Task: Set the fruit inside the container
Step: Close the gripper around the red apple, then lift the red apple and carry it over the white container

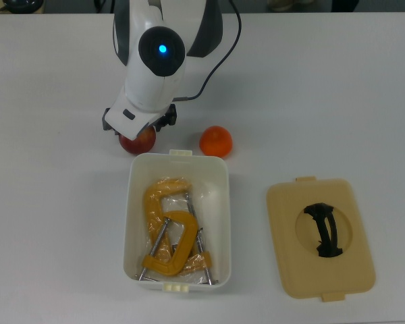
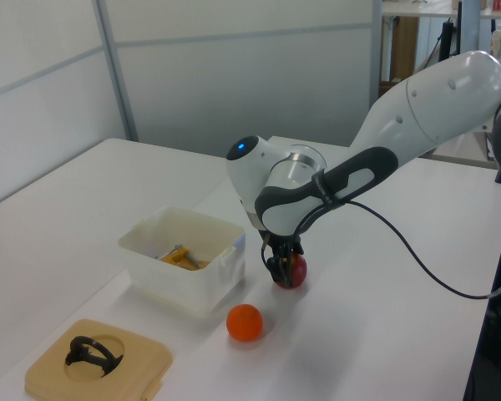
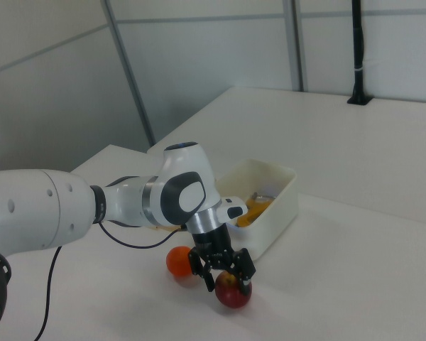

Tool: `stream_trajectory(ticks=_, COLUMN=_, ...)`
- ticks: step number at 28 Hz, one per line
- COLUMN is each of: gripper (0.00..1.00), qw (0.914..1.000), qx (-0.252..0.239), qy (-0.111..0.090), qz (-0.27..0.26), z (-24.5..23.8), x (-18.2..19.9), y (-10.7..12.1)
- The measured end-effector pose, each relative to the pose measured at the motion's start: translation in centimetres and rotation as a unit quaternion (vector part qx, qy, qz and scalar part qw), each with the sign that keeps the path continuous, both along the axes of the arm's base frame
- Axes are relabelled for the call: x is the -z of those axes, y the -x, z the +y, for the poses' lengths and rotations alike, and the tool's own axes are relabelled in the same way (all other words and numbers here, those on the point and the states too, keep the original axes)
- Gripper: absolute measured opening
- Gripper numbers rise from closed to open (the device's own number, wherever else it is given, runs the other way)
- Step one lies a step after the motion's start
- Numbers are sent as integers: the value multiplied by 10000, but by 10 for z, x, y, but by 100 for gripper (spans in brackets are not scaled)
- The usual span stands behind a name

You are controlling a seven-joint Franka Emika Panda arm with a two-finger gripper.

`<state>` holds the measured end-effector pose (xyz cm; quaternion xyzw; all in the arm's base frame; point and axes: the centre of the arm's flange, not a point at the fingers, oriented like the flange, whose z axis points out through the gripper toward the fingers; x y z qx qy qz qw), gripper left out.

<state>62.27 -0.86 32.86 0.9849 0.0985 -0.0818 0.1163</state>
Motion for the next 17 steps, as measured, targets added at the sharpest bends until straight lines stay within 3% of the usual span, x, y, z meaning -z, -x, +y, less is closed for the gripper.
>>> stream_trajectory(ticks=4, gripper=99, qw=9999, qx=-83, qy=53, qz=-30, z=0, x=7, y=-2)
stream_trajectory(ticks=7, gripper=91, qw=9999, qx=-120, qy=93, qz=-47, z=0, x=6, y=-3)
stream_trajectory(ticks=11, gripper=90, qw=9998, qx=-119, qy=95, qz=-90, z=0, x=2, y=-5)
stream_trajectory(ticks=14, gripper=90, qw=9997, qx=-94, qy=85, qz=-224, z=-1, x=-13, y=-10)
stream_trajectory(ticks=17, gripper=90, qw=9992, qx=64, qy=-59, qz=-382, z=-1, x=-39, y=-15)
